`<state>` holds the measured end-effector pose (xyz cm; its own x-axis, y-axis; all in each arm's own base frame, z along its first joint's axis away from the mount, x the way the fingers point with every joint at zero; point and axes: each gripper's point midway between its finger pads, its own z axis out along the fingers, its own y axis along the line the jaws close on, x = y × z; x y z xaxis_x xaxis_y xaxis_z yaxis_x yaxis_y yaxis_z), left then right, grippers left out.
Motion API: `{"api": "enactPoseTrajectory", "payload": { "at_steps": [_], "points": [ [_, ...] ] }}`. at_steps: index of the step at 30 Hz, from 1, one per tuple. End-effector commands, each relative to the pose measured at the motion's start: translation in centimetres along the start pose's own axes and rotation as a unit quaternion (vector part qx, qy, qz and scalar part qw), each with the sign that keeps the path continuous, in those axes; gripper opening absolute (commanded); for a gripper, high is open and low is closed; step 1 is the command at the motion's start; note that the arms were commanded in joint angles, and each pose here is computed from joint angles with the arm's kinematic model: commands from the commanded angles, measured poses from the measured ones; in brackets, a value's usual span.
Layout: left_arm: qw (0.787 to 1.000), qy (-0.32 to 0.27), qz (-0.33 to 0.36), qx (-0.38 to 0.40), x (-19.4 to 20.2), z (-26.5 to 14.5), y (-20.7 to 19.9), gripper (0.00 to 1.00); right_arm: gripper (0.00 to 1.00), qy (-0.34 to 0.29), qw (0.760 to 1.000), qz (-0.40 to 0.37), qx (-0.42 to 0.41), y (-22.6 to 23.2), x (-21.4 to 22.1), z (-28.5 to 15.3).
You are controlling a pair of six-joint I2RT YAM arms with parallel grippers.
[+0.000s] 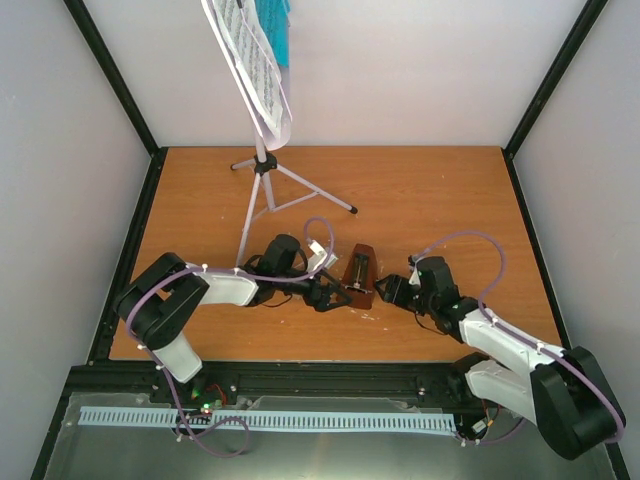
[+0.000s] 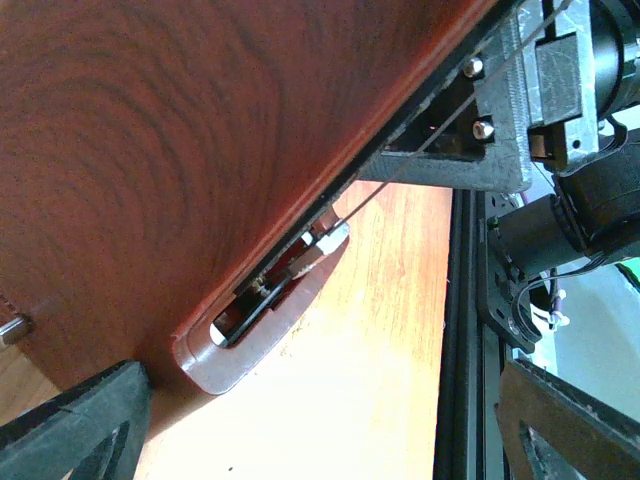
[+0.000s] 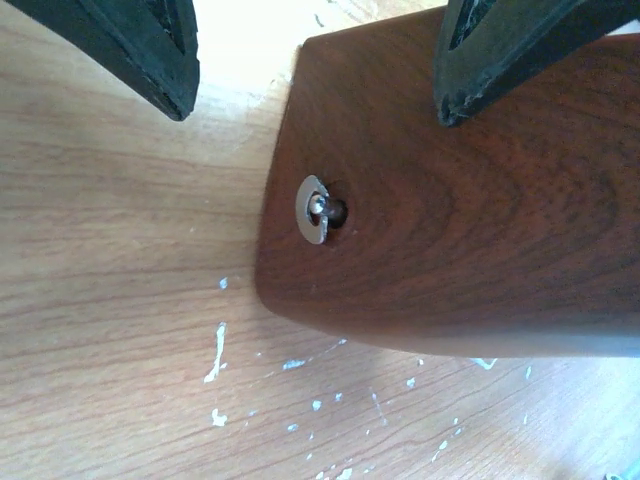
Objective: Pack up the instrument practice props
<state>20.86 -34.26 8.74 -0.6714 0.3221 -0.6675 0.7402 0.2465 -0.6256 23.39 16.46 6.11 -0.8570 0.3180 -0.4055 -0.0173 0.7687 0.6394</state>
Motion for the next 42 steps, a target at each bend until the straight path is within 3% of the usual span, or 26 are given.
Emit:
{"api": "enactPoseTrajectory", "payload": {
  "at_steps": [1, 11, 20, 24, 27, 33, 42],
  "points": [
    [0.999, -0.006, 0.026, 0.04, -0.9, 0.9, -2.2, 0.94, 0.64, -0.033, 0.998, -0.046, -0.032, 2.3, -2.5, 0.2],
    [1.0, -0.022, 0.012, -0.01, -1.6, -0.4, -1.9, 0.95, 0.66, -0.032, 0.994, -0.095, -0.03, 3.0, -3.8, 1.4],
    [0.977, -0.038, -0.006, -0.209, -3.4, -6.5, 1.2, 0.99, 0.73, -0.091, 0.991, -0.097, 0.02, 1.4, -5.9, -1.1],
    [0.957, -0.054, -0.059, -0.28, -2.9, -10.8, 4.5, 0.99, 0.78, -0.113, 0.988, -0.096, 0.037, 0.6, -6.3, -3.2],
    [0.94, -0.024, -0.091, -0.329, -1.4, -11.9, 6.9, 0.89, 0.8, -0.125, 0.986, -0.101, 0.038, 0.9, -6.4, -4.6],
    [0.926, 0.033, -0.1, -0.363, 0.2, -11.2, 9.5, 0.68, 0.82, -0.125, 0.989, -0.081, 0.015, 1.3, -5.4, -5.6],
    [0.915, 0.061, -0.093, -0.388, 1.1, -10.6, 11.8, 0.59, 0.81, -0.116, 0.992, -0.048, -0.02, 1.2, -4.1, -5.0]
  ]
}}
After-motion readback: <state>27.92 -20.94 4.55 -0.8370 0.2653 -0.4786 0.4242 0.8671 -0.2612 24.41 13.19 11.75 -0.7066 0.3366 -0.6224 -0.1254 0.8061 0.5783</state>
